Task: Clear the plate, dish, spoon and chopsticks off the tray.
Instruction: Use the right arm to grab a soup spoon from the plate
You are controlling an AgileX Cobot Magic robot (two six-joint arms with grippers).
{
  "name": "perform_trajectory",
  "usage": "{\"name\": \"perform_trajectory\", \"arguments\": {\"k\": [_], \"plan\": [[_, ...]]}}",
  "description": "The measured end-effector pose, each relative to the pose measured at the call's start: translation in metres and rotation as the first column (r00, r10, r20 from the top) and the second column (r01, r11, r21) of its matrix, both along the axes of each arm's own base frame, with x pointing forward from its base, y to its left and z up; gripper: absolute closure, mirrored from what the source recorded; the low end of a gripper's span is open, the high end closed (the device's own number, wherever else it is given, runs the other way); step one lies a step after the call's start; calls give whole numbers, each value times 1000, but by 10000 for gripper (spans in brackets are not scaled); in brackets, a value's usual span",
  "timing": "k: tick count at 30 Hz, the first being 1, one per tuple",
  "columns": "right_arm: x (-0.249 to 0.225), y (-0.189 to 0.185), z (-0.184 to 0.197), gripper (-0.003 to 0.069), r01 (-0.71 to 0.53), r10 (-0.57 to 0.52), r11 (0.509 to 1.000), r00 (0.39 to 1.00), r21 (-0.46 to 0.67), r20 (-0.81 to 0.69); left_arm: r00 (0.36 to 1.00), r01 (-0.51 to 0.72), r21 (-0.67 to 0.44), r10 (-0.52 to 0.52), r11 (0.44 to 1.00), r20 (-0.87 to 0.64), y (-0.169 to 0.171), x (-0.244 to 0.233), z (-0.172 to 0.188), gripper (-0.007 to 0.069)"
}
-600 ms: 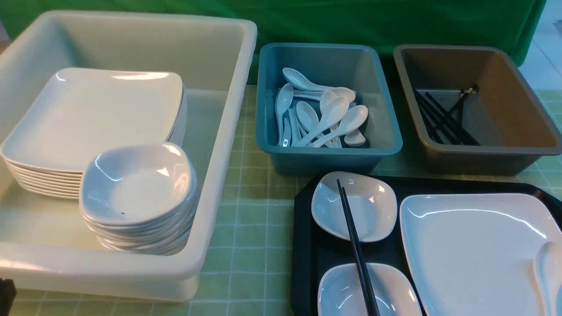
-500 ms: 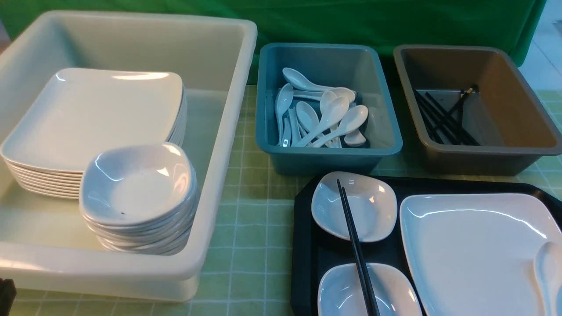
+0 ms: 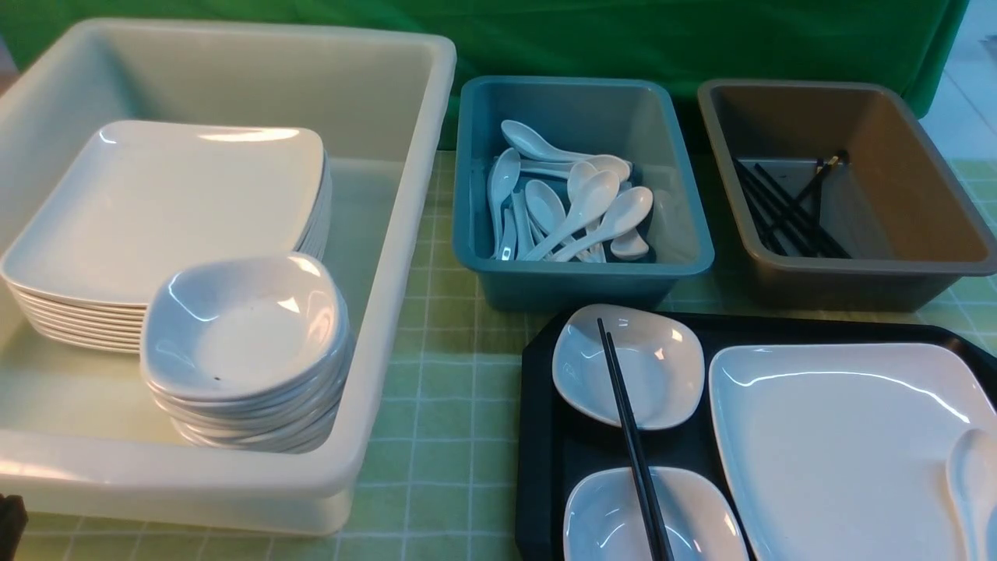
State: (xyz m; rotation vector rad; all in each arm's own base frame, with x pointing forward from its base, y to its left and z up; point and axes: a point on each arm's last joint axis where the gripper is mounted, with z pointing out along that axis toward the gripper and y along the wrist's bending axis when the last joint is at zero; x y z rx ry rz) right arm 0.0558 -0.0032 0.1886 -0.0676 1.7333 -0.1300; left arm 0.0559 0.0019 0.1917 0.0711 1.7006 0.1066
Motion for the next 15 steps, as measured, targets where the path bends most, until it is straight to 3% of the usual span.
{"name": "perform_trajectory", "arguments": {"k": [2,4,6,9,11,13,14,15], "plan": [[0,0,0,416,0,0,1000,1000,0,0,999,5,-46,-3,999,54,-1,1,5,627],[0,0,0,416,0,0,1000,1000,0,0,985,22,-205,14,979,171,-1,1,15,627],[0,0,0,416,0,0,1000,1000,0,0,973,32,-278,34,960,230,0,0,21,627],[0,0,2,416,0,0,1000,1000,15,21,905,87,-488,135,868,402,6,-3,38,627],[1,1,5,416,0,-5,997,998,81,63,885,112,-540,164,834,436,8,-5,41,627],[1,1,17,416,-22,-35,956,981,294,189,846,156,-596,205,788,493,11,-7,47,627],[1,1,18,416,-27,-40,946,979,323,201,840,161,-598,210,785,501,11,-8,48,627],[0,1,28,416,-90,-86,851,948,517,306,814,185,-611,229,769,534,13,-10,51,627]]}}
